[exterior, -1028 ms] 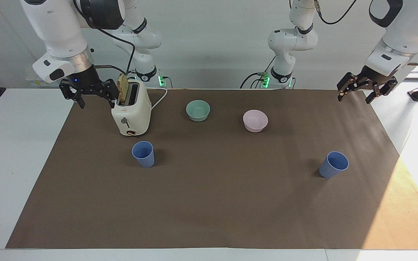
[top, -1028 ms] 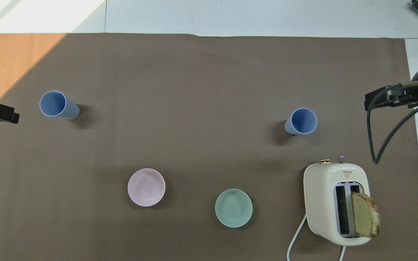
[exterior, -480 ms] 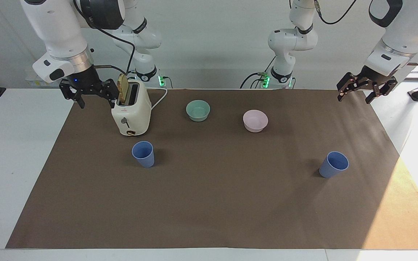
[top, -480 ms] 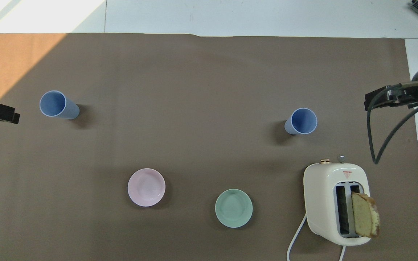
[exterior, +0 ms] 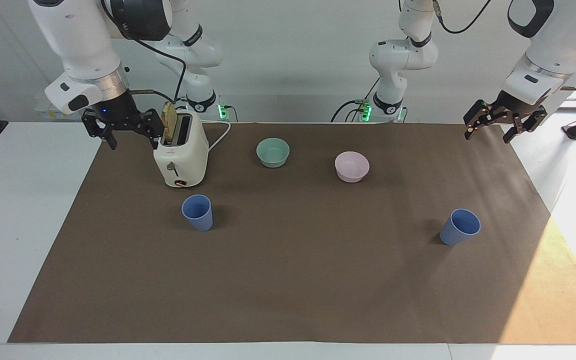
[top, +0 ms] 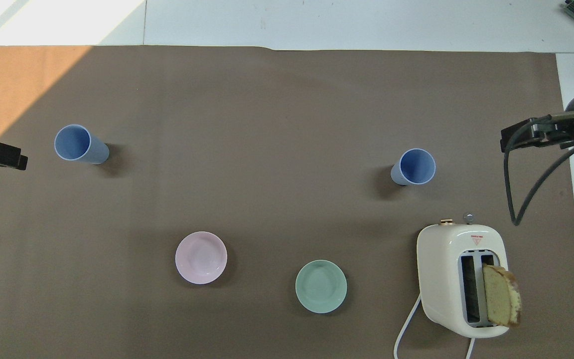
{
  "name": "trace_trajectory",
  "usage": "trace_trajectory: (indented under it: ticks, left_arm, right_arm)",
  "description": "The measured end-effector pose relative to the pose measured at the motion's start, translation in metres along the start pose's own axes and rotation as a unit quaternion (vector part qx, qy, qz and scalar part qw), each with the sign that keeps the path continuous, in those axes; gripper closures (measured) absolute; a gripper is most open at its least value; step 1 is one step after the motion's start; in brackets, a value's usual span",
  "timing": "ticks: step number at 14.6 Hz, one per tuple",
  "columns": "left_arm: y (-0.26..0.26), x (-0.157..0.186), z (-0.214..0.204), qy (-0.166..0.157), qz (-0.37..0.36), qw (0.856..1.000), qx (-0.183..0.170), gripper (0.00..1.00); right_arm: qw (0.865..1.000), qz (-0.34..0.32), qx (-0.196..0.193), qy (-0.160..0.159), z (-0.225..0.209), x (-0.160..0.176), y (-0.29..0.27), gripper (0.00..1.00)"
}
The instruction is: Stack blue cups with both arms
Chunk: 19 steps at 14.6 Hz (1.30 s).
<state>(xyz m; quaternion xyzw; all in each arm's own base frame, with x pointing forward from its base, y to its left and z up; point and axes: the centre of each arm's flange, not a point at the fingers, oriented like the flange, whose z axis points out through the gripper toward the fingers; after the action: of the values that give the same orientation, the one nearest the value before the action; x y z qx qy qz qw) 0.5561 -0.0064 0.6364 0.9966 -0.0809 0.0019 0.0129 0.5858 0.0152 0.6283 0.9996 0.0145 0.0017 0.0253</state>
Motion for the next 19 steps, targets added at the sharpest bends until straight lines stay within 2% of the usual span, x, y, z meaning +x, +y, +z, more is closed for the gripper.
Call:
trace_trajectory:
  ticks: [6,9,11,16,19]
  left_arm:
    - [-0.001,0.001,-0.001,0.004,-0.001,1.0,0.001,0.0]
    - [-0.006,0.01,-0.006,0.043,-0.004,0.999,0.007,0.0]
    - [-0.009,0.018,0.001,0.055,-0.001,0.998,0.01,0.0]
    - [-0.038,0.057,0.051,0.078,0.031,0.996,0.016,0.0]
    - [-0.058,0.074,0.085,0.076,0.044,0.996,0.018,0.0]
  right_arm:
    - [1.0,0.0,0.0,0.0,0.0,0.0,0.0,0.0]
    - [1.0,0.0,0.0,0.0,0.0,0.0,0.0,0.0]
    - [1.0,0.0,0.0,0.0,0.0,0.0,0.0,0.0]
    - [1.0,0.0,0.0,0.0,0.0,0.0,0.0,0.0]
    - [1.0,0.0,0.0,0.0,0.0,0.0,0.0,0.0]
